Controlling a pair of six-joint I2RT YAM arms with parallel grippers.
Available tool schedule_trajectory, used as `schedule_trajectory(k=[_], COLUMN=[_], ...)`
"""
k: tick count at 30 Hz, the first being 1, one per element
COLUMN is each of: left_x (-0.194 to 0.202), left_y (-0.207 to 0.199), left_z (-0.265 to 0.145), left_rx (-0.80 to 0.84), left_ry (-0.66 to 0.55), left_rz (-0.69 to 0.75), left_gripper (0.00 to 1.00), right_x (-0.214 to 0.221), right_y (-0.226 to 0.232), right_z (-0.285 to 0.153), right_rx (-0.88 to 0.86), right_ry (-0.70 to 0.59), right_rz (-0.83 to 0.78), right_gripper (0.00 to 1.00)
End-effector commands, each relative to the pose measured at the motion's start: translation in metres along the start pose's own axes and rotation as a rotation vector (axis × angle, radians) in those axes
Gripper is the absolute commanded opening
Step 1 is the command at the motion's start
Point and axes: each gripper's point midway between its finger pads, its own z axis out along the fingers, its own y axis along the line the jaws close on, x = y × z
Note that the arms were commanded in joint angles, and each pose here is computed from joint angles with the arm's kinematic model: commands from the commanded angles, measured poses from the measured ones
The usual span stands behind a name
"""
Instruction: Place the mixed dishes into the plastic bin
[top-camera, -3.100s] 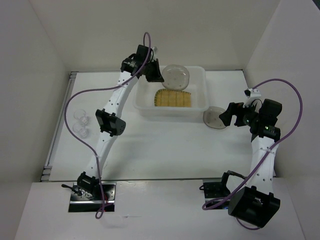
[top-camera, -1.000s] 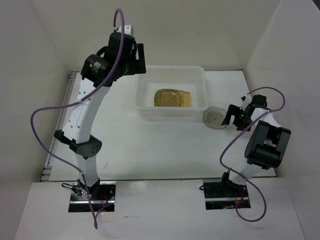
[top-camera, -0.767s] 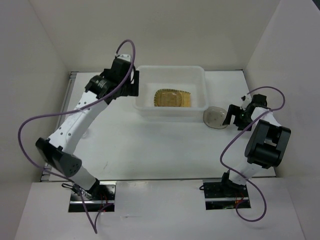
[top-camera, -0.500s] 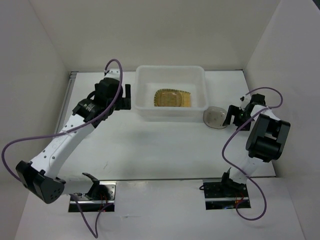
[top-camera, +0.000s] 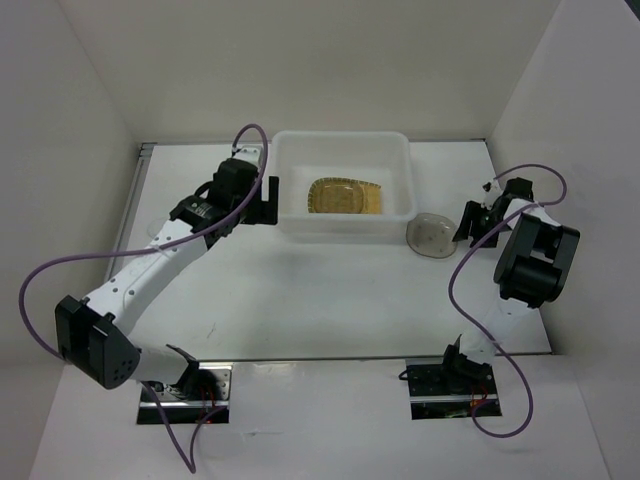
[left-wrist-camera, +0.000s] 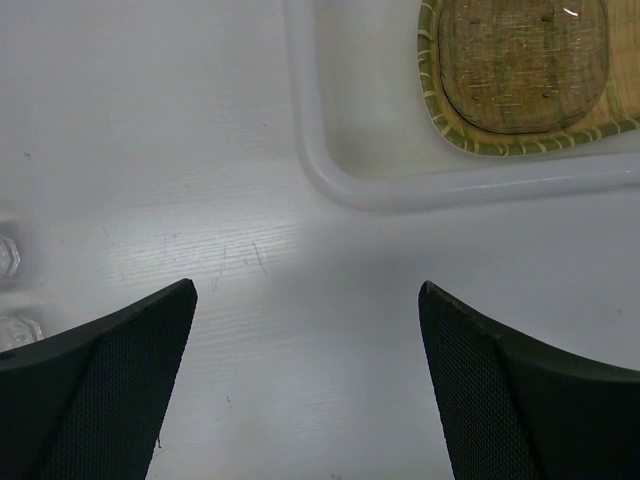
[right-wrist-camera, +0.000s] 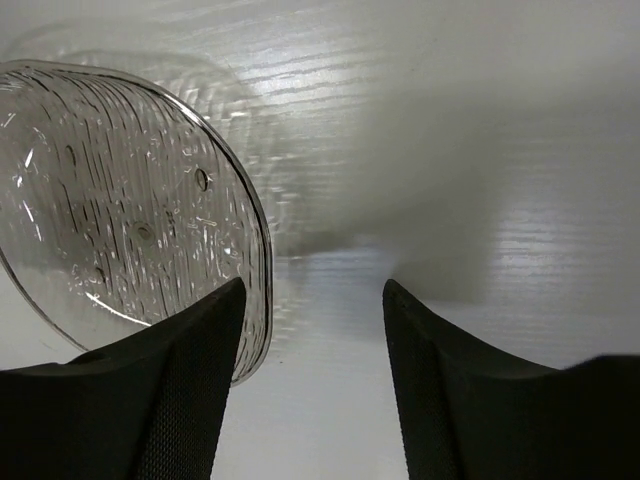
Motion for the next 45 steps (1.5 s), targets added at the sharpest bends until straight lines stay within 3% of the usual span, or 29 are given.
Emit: schedule_trajectory(k=[1, 6, 9, 16, 21, 35, 38, 41, 42, 45], left_x=[-0.015, -0.012, -0.009, -0.006, -0.006, -0.004, -0.004, -0.003, -0.003, -0.004], left_y=[-0.005, -0.007, -0.009, -0.012, -0.014, -0.014, -0.012, -0.009, -0.009, -0.006], left_z=[-0.003, 0.001, 0.003, 0.006, 0.005, 0.008, 0.009, 0.012, 0.012, 0.012], left_rx=[0.048, 0.069, 0.077, 0.092, 0.101, 0.099, 0.089, 0.068, 0.068, 0.051], left_ry=[-0.046, -0.029, -0.018, -0.004, -0.002, 0.007, 0.004, 0.007, 0.007, 0.002], left_rz=[-0.02, -0.023, -0.021, -0.018, -0.018, -0.016, -0.016, -0.014, -0.014, -0.014], left_gripper=[0.98, 0.98, 0.98, 0.98, 0.98, 0.98, 0.98, 0.98, 0.98, 0.98], right_x=[0.015, 0.019, 0.029, 0.027, 0.036, 0.044, 0.044, 0.042, 0.039, 0.041], right_y=[-0.003, 0.002, 0.003, 0.005, 0.018, 0.013, 0.01, 0.011, 0.012, 0.007], right_z=[0.019, 0.022, 0.028, 0.029, 0.032, 0.04, 0.04, 0.038, 0.035, 0.029], right_rx=[-0.033, -0.064, -0.091, -0.101, -0.198, -0.182, -0.169, -0.167, -0.165, -0.158], right_ry=[0.062, 0.076, 0.111, 0.116, 0.154, 0.184, 0.187, 0.179, 0.17, 0.162], right_rz=[0.002, 0.001, -0.002, 0.001, -0.003, 0.008, 0.006, 0.002, 0.007, 0.033], right_gripper=[0.62, 0.42, 0.41, 0.68, 0.68, 0.4, 0.31, 0.15, 0.03, 0.0])
